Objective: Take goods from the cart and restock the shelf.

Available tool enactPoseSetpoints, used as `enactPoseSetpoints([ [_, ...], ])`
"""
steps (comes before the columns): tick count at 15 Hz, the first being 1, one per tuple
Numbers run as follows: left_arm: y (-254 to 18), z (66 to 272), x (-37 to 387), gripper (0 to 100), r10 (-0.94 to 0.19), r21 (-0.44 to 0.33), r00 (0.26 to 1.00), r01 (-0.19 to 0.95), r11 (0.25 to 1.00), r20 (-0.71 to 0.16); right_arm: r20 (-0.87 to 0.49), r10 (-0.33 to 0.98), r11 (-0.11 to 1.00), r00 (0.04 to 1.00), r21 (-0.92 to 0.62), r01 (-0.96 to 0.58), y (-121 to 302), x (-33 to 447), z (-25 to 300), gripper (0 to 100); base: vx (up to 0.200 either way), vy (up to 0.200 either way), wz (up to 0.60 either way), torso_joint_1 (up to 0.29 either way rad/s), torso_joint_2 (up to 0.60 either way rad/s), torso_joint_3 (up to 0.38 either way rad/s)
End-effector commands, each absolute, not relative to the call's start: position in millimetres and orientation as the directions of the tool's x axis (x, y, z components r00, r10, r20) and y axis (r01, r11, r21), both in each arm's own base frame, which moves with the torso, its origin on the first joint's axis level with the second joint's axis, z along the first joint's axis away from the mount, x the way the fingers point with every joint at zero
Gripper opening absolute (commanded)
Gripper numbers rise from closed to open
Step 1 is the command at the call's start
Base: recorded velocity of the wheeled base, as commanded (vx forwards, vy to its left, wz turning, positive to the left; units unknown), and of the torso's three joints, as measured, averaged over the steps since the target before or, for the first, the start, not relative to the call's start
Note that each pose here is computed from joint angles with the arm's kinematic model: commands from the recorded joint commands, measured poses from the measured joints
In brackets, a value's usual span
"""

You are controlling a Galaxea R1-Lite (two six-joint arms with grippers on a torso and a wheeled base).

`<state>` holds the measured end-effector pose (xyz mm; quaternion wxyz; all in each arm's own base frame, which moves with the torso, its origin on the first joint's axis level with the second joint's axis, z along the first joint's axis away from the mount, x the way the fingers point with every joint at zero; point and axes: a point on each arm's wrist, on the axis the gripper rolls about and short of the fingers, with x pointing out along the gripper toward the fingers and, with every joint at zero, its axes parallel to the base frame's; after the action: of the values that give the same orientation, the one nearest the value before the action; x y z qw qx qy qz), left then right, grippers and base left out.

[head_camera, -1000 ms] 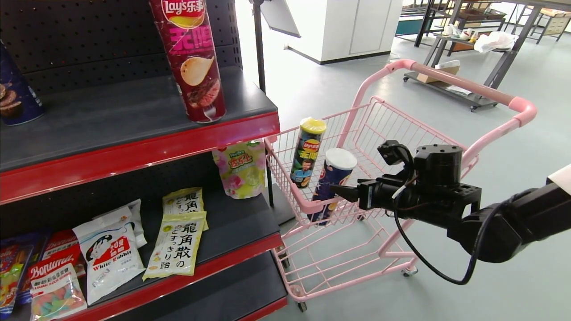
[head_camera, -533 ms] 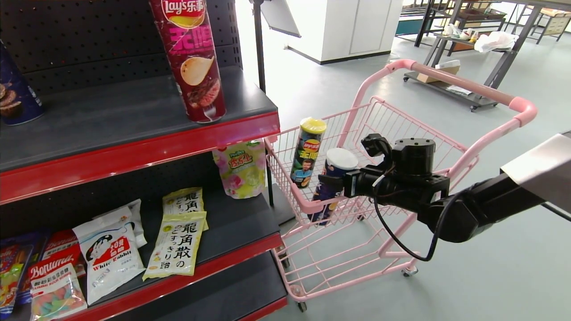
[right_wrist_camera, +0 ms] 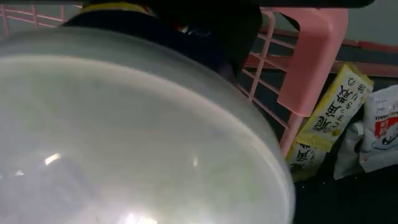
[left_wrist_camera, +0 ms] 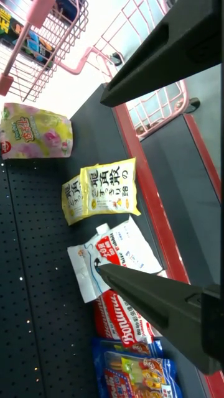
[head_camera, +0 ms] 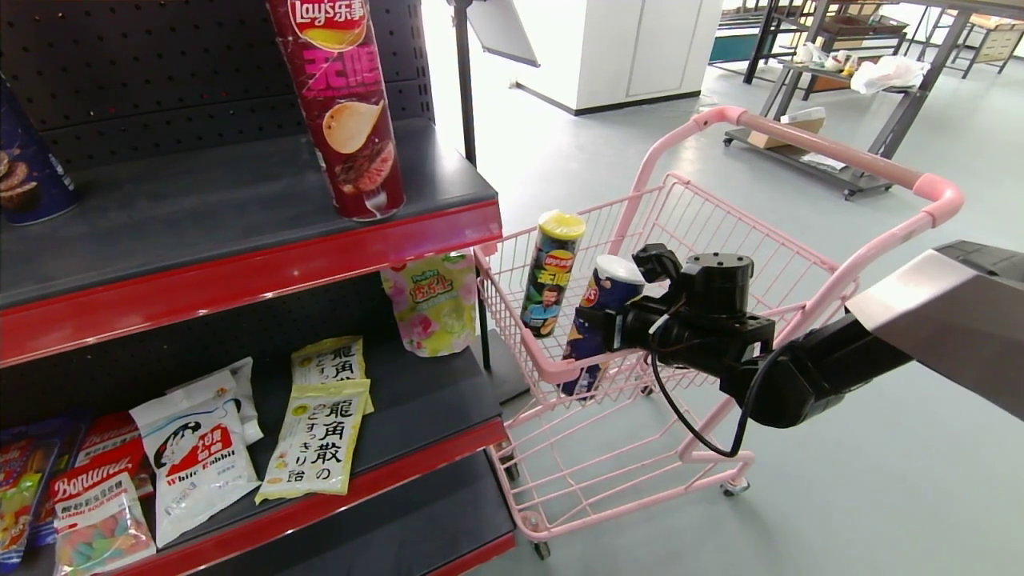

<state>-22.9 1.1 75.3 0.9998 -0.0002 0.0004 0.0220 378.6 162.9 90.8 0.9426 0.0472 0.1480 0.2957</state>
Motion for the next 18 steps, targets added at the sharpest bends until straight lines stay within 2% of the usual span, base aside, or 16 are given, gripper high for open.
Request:
enactPoseSetpoints([
  [1, 1.1, 75.3, -22.8, 100, 0.043, 0.000, 0.999, -0.043, 0.999, -0.002, -0.247, 0.580, 0.815, 0.777, 0.175, -0.553, 165.5, 376.2, 93.6, 0, 0.000, 0.000, 0.00, 0.000, 0.00, 0.000],
  [4, 1.1, 75.3, -22.8, 100, 0.044, 0.000, 0.999, -0.044, 0.999, -0.002, -0.182, 0.570, 0.821, 0.801, 0.151, -0.550, 167.1, 366.0, 122.9, 0, 0.000, 0.000, 0.00, 0.000, 0.00, 0.000],
  [9, 1.1, 75.3, -22.8, 100, 0.043, -0.001, 0.999, -0.043, 0.999, -0.002, 0.042, 0.580, 0.814, 0.813, -0.005, -0.581, 153.7, 324.0, 218.9, 0, 0.000, 0.000, 0.00, 0.000, 0.00, 0.000],
  [11, 1.1, 75.3, -22.8, 100, 0.043, 0.000, 0.999, -0.043, 0.999, -0.002, 0.050, 0.587, 0.810, 0.808, -0.028, -0.586, 140.9, 289.2, 252.2, 0, 0.000, 0.000, 0.00, 0.000, 0.00, 0.000],
  [13, 1.1, 75.3, -22.8, 100, 0.044, -0.001, 0.999, -0.044, 0.999, -0.002, -0.035, 0.564, 0.825, 0.825, -0.014, -0.565, 123.4, 236.8, 261.5, 0, 0.000, 0.000, 0.00, 0.000, 0.00, 0.000],
  [15, 1.1, 75.3, -22.8, 100, 0.041, 0.000, 0.999, -0.041, 0.999, -0.002, -0.090, 0.564, 0.824, 0.821, -0.013, -0.567, 109.8, 185.7, 257.3, 0, 0.000, 0.000, 0.00, 0.000, 0.00, 0.000],
  [16, 1.0, 75.3, -22.8, 100, 0.043, 0.000, 0.999, -0.043, 0.999, -0.002, -0.139, 0.564, 0.820, 0.814, -0.018, -0.572, 100.4, 152.3, 245.9, 0, 0.000, 0.000, 0.00, 0.000, 0.00, 0.000],
  [18, 1.0, 75.3, -22.8, 100, 0.040, 0.002, 0.999, -0.040, 0.999, -0.002, -0.180, 0.588, 0.797, 0.788, -0.032, -0.603, 89.5, 121.6, 230.3, 0, 0.000, 0.000, 0.00, 0.000, 0.00, 0.000],
])
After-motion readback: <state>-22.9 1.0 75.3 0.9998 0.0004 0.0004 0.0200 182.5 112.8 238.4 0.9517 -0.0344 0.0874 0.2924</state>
